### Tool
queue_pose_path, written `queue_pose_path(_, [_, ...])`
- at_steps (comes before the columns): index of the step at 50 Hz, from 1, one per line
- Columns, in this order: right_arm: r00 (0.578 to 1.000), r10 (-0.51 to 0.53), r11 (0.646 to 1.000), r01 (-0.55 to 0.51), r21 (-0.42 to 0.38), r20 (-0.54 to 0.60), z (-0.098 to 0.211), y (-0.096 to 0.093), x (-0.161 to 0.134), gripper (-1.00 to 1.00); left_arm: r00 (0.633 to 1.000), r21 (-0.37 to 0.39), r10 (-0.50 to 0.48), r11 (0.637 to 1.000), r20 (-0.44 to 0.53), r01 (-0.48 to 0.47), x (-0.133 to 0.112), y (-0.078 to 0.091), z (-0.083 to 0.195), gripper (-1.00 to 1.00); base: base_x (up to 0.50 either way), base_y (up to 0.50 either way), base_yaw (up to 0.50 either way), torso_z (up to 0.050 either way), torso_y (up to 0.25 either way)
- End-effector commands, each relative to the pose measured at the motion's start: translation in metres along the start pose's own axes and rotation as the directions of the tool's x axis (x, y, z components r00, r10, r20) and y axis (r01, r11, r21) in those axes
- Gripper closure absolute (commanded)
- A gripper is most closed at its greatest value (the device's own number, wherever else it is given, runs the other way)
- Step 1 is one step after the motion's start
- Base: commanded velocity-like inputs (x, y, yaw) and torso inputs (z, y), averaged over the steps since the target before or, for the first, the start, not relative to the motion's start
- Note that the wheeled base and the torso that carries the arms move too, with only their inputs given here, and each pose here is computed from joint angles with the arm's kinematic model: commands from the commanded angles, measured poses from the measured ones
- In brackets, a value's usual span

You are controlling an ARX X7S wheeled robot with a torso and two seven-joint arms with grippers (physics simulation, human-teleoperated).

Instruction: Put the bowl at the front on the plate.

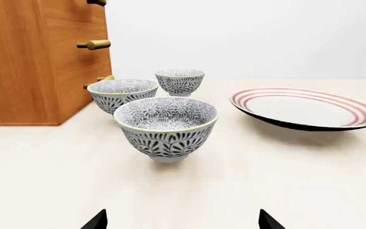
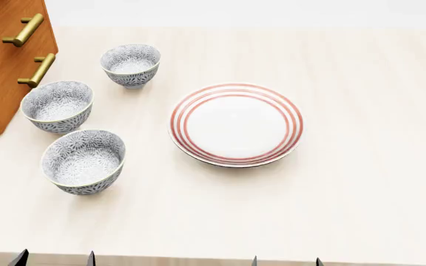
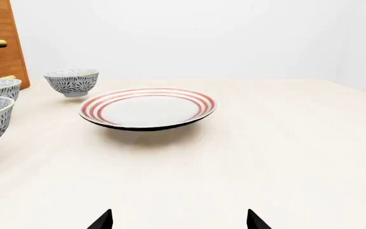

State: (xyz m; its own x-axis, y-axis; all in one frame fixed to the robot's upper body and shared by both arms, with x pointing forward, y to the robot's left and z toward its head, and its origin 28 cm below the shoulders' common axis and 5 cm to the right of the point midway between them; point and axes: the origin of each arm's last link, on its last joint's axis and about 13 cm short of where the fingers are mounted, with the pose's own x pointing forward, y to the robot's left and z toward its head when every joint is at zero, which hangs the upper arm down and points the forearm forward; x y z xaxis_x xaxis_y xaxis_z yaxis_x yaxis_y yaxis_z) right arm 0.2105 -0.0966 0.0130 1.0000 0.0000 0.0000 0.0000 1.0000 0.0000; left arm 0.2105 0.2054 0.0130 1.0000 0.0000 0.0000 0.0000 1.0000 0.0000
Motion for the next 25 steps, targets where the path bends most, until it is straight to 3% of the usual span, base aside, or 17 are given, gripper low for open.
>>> queue_pose_path(1, [1.0,0.0,1.0,0.0,0.0,0.0,0.001,0.0,-0.001,-1.0,1.0,0.0,0.0,1.0,0.0,0.0,-0.001,0.0,0.001,-1.0,0.0,0.0,0.0,0.0,0.0])
queue_pose_path(3, [0.999,0.025,1.0,-0.024,0.019,-0.032,0.024,0.002,0.005,-1.0,1.0,-0.03,-0.024,0.999,-0.01,0.024,0.004,0.001,0.017,-1.0,0.0,0.0,0.0,0.0,0.0])
queue_pose_path(4, [0.998,0.033,0.999,-0.034,-0.016,-0.052,0.033,0.003,0.008,-1.0,0.999,-0.025,-0.027,0.999,-0.02,0.027,0.007,0.001,0.024,-1.0,0.0,0.0,0.0,0.0,0.0])
queue_pose_path(5, [0.999,0.032,0.999,-0.032,0.016,-0.041,0.051,0.004,0.011,-1.0,0.999,-0.06,-0.04,0.997,-0.025,0.038,0.009,0.002,0.039,-1.0,0.0,0.0,0.0,0.0,0.0])
queue_pose_path(8, [0.998,0.051,0.999,-0.051,0.002,0.04,0.115,0.004,0.023,-1.0,0.995,0.003,-0.095,0.995,-0.019,0.096,0.016,0.004,0.094,-1.0,0.0,0.0,0.0,0.0,0.0])
queue_pose_path(11, [0.993,0.06,0.998,-0.063,0.024,0.097,0.167,0.003,0.03,-1.0,0.995,0.038,-0.101,0.994,0.002,0.101,0.02,0.006,0.13,-1.0,0.0,0.0,0.0,0.0,0.0])
queue_pose_path(12, [0.993,0.06,0.998,-0.063,0.024,0.097,0.167,0.003,0.03,-1.0,0.994,0.023,-0.106,0.994,0.008,0.106,0.021,0.007,0.145,-1.0,0.0,0.0,0.0,0.0,0.0])
queue_pose_path(13, [0.989,0.054,0.998,-0.06,0.037,0.14,0.197,0.001,0.038,-1.0,0.992,0.044,-0.118,0.992,0.053,0.116,0.028,0.01,0.177,-1.0,0.0,0.0,0.0,0.0,0.0])
queue_pose_path(14, [0.986,0.033,0.998,-0.041,0.043,0.163,0.209,-0.001,0.042,-1.0,0.991,0.048,-0.127,0.991,0.045,0.125,0.03,0.012,0.192,-1.0,0.0,0.0,0.0,0.0,0.0])
queue_pose_path(15, [0.983,0.042,0.998,-0.05,0.039,0.181,0.216,-0.001,0.044,-1.0,0.992,0.013,-0.116,0.993,0.048,0.116,0.031,0.013,0.199,-1.0,0.0,0.0,0.0,0.0,0.0])
queue_pose_path(17, [0.975,0.056,0.998,-0.063,0.024,0.215,0.236,-0.002,0.05,-1.0,0.986,0.075,-0.151,0.986,0.072,0.146,0.034,0.012,0.217,-1.0,0.0,0.0,0.0,0.0,0.0])
queue_pose_path(20, [0.967,0.049,0.999,-0.049,-0.005,0.25,0.252,-0.002,0.061,-1.0,0.984,0.092,-0.153,0.985,0.091,0.145,0.043,0.015,0.235,-1.0,0.0,0.0,0.0,0.0,0.0])
queue_pose_path(23, [0.954,0.098,0.995,-0.102,0.0,0.283,0.256,-0.003,0.065,-1.0,0.983,0.109,-0.136,0.986,0.122,0.123,0.047,0.017,0.242,-1.0,0.1,0.0,0.0,0.0,0.0])
queue_pose_path(25, [0.95,0.08,0.997,-0.072,-0.039,0.302,0.257,-0.004,0.066,-1.0,0.98,0.093,-0.137,0.988,0.143,0.124,0.049,0.018,0.249,-1.0,0.5,-0.02,0.0,0.0,0.0])
